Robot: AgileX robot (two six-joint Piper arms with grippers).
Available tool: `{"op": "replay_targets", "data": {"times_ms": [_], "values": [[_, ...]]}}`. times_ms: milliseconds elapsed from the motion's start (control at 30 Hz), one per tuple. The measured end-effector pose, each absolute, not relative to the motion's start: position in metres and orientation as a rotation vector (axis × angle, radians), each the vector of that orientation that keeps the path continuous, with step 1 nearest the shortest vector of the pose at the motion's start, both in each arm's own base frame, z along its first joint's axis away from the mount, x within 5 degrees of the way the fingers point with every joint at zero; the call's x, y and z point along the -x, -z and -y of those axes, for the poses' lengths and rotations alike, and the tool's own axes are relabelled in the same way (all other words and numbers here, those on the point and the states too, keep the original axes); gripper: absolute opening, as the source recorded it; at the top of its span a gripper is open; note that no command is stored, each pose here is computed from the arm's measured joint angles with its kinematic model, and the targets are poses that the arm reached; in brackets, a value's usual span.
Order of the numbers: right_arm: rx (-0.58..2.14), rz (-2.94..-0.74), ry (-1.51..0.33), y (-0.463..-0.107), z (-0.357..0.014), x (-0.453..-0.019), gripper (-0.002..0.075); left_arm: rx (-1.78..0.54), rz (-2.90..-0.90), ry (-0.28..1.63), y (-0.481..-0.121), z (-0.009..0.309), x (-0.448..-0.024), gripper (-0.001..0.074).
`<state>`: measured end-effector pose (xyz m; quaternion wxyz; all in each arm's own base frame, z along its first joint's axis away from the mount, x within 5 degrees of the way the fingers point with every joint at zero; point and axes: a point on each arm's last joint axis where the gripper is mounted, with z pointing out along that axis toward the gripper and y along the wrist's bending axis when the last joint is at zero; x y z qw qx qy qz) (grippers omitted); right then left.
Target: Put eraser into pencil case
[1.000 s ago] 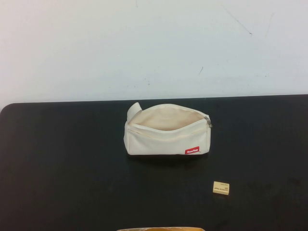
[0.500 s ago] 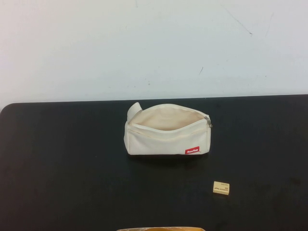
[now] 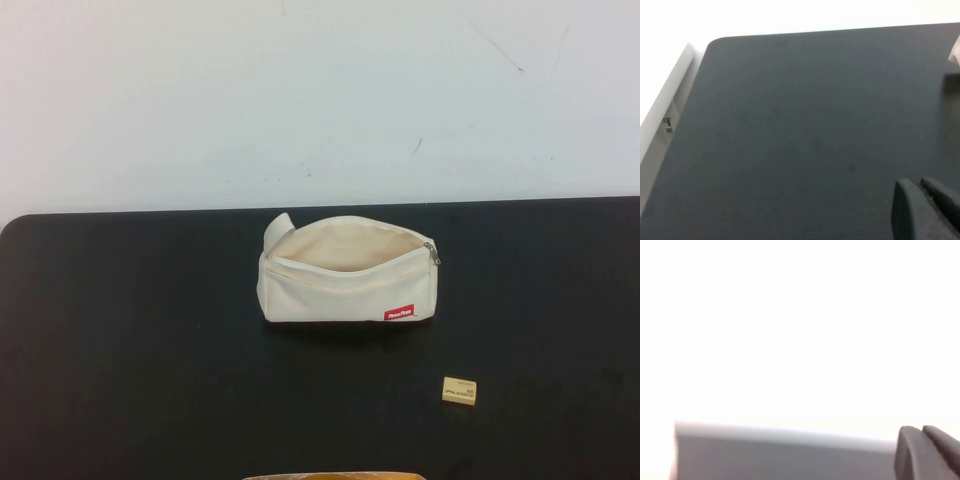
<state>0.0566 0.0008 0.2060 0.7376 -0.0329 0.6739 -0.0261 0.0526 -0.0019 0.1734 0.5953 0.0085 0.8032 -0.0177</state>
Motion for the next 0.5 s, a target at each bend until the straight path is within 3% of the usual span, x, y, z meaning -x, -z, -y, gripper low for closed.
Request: {"op": "replay_targets", "data": {"times_ms": [267,500], "values": [[0.050,-0.760,0.025,-0.264,-0.003,-0.029,-0.0001,-0.020,-1.866,0.041,-0.173,0.002,-0.053,-0.0001],[-0.062,-0.569,-0.042,-0.293,0.005,-0.011,-0.0001,-0.020,-1.866,0.041,-0.173,0.002,-0.053,-0.0001]]}}
